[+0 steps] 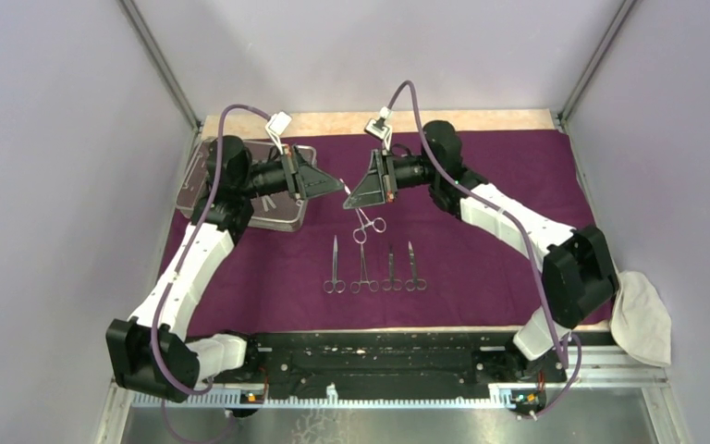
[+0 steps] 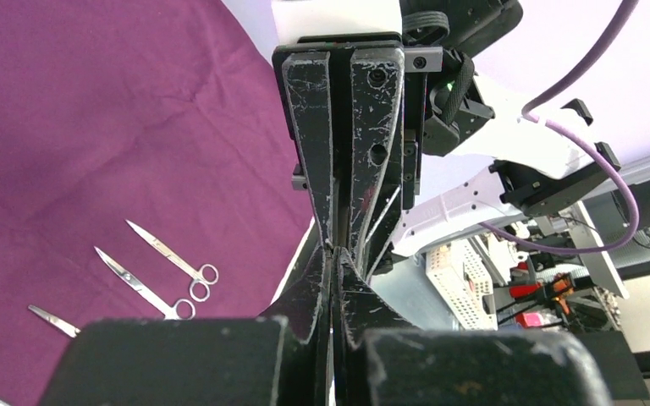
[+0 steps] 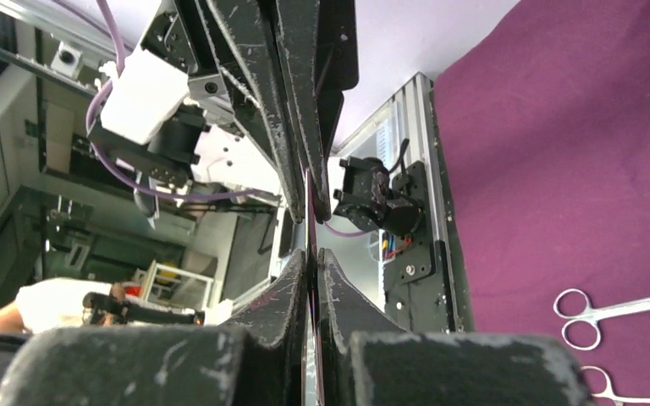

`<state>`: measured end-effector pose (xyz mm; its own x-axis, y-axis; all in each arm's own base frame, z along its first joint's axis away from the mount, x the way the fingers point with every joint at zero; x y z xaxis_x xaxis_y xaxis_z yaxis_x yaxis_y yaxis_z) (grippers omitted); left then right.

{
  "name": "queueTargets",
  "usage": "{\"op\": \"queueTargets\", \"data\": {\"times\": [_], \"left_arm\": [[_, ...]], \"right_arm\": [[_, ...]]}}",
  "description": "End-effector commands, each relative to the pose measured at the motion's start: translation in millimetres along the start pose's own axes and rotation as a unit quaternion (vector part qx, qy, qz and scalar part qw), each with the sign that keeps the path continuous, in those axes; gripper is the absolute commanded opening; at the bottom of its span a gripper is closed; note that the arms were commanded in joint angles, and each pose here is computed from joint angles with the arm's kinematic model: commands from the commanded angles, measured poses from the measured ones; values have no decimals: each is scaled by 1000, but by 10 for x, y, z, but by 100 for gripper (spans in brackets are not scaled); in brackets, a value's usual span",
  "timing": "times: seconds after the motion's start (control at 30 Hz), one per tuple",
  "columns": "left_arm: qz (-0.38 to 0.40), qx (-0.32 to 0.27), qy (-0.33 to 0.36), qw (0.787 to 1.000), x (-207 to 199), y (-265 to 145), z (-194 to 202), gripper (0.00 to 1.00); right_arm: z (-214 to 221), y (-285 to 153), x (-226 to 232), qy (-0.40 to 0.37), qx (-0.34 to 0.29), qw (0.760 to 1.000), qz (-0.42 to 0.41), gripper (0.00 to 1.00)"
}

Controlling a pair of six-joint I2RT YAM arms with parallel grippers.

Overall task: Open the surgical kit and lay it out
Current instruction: Place the medical item in the surgical kit.

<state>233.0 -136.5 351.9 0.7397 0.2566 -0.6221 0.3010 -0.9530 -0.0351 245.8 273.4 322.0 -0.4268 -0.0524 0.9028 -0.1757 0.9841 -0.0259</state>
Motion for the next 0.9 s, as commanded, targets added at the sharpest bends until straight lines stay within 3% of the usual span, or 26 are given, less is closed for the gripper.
{"op": "queueTargets", "data": {"times": [0.0, 0.07, 0.1, 0.17, 0.3, 0.63, 0.87], "left_arm": [[14, -16, 22, 1000, -97, -18, -48, 8], [11, -10, 15, 1000, -77, -36, -16, 60], [9, -5, 10, 1000, -68, -48, 24, 74], [8, -8, 2, 1000, -66, -75, 127, 86], [51, -37, -1, 998, -165, -139, 367, 86], [92, -26, 3, 995, -320, 127, 706, 84], [97, 0, -13, 995, -273, 298, 783, 68]], "right_arm": [[14, -53, 159, -30, -27, 999, -15, 0], [25, -146, 145, -39, -60, 997, -13, 0], [34, -201, 146, -43, -76, 996, -14, 0], [57, -292, 150, -56, -100, 993, -17, 0], [60, -384, 163, -76, -123, 989, -12, 0], [-41, -425, 225, -96, -174, 980, 10, 0], [-33, -404, 274, -99, -183, 978, 10, 0]]}}
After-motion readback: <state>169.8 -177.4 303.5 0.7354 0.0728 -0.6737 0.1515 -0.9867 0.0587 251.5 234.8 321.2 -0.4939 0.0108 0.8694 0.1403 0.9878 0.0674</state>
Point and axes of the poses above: each gripper's point midway between its finger pads, its own y axis out along the fingers, its own x axis along the line the jaws close on, z = x × y, the point moved 10 cm from there along -y, back along the fingers, and after that the axes turned 10 degrees about y, right-handed, at the moved point
